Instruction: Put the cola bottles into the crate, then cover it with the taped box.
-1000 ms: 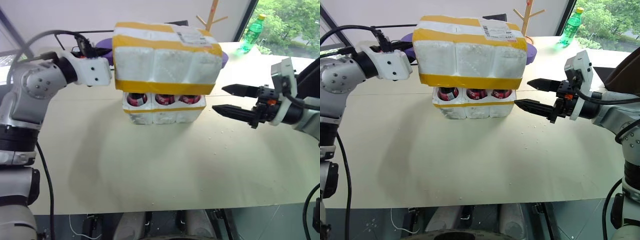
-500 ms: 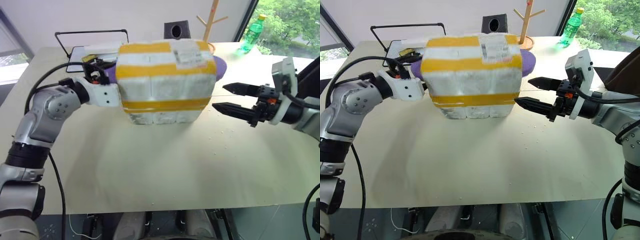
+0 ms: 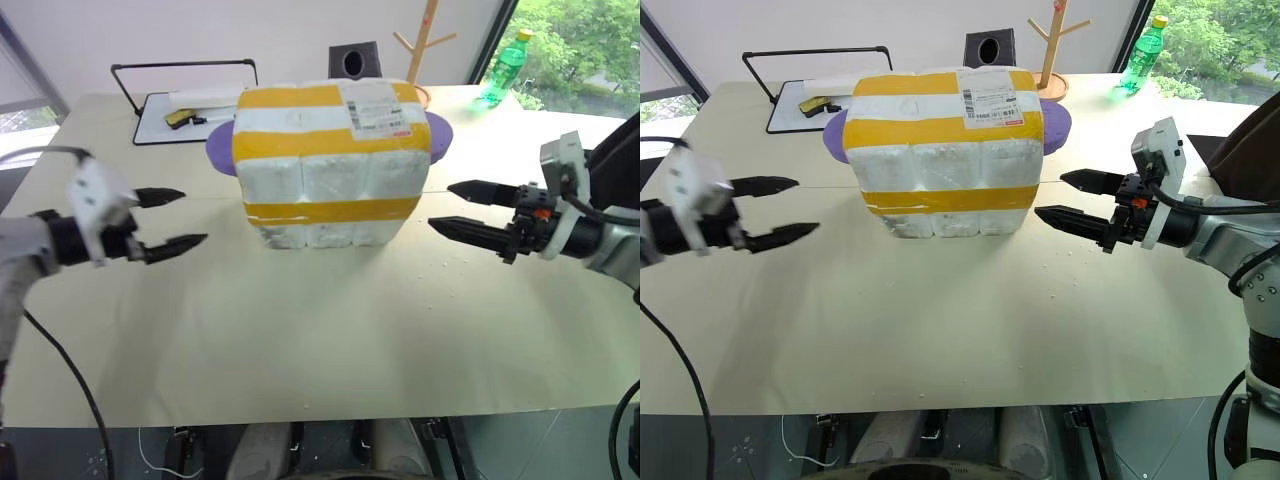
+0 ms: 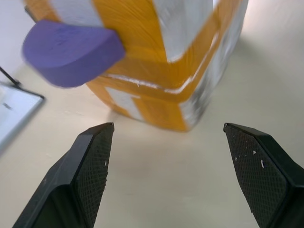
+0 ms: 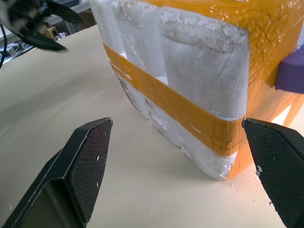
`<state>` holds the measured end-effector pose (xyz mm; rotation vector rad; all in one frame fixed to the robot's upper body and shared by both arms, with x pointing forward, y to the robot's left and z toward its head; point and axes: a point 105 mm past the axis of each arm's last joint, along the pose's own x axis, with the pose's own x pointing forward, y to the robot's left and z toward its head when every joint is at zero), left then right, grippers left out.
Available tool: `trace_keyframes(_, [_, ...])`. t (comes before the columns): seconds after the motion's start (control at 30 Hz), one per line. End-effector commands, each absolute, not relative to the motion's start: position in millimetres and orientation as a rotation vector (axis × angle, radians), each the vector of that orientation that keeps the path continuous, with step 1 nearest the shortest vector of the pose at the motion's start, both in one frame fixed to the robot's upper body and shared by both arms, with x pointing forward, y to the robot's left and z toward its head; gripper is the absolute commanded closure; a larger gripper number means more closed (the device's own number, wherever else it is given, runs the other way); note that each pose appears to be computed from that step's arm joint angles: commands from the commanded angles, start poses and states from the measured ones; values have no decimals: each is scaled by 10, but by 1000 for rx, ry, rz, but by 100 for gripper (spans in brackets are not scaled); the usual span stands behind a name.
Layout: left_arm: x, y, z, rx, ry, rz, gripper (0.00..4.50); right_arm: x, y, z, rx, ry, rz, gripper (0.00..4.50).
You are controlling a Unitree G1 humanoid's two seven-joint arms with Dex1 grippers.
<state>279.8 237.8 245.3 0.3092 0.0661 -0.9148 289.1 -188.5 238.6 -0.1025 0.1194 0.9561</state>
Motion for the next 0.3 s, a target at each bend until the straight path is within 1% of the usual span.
trace_keyframes(0.03, [2700,2445,2748,204,33,-956,64,2880,-1873,2437,-146,84,961,0])
trace_keyframes(0.13, [2681,2456,2828,196,49,-968,64,2882,-1857,2418,-135,83,966,0])
trace_keyframes(0.3, [2686,2486,2774,244,84,-948,64,2936,-1861,2391,-129,87,962,0])
